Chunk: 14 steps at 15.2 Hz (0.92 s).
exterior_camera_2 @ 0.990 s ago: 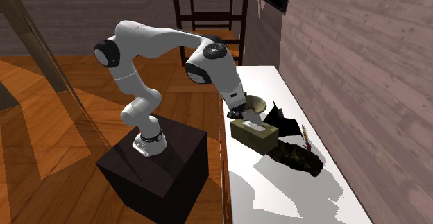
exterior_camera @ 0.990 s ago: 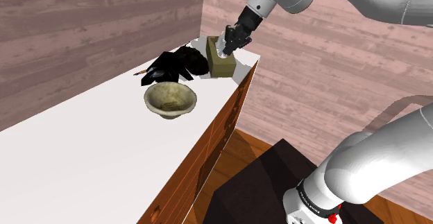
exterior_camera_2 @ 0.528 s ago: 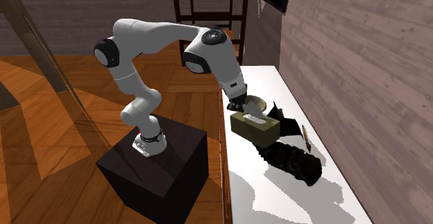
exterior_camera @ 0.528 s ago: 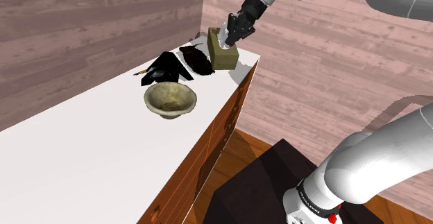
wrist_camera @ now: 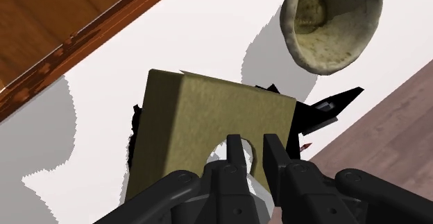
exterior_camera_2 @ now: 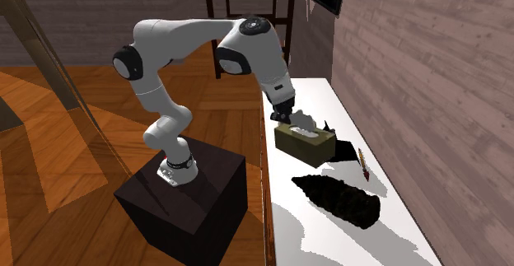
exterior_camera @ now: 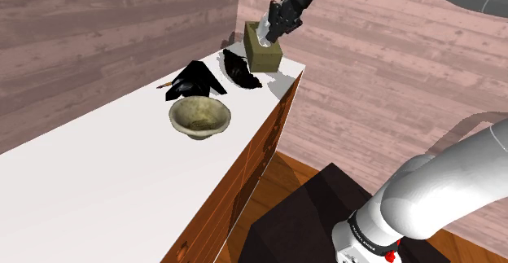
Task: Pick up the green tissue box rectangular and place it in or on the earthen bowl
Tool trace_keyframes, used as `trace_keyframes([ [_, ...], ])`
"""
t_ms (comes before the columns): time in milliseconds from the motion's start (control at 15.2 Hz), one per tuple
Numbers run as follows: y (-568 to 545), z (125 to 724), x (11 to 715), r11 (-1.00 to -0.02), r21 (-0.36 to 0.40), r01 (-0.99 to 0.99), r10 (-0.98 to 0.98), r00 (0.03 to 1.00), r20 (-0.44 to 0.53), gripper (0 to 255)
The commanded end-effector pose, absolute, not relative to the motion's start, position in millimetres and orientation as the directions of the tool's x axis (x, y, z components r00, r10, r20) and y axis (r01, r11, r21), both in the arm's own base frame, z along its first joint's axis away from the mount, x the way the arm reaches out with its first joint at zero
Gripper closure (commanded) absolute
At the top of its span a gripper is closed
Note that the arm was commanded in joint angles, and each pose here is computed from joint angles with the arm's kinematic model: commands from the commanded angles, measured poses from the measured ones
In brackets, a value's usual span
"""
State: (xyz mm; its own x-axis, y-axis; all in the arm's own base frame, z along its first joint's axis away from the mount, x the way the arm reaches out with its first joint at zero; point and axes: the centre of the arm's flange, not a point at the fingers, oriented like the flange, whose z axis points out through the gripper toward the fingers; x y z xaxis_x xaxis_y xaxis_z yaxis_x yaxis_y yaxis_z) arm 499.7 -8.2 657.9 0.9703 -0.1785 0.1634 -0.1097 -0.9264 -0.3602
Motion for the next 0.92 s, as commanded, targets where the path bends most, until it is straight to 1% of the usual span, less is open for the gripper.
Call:
trace_keyframes([
  [0, 14, 663, 497, -0.926, -0.36, -0.11, -0.178, 0.97, 0.163, 255],
  [858, 182, 691, 480, -0.926, -0.36, -0.11, -0.178, 0.97, 0.163, 255],
])
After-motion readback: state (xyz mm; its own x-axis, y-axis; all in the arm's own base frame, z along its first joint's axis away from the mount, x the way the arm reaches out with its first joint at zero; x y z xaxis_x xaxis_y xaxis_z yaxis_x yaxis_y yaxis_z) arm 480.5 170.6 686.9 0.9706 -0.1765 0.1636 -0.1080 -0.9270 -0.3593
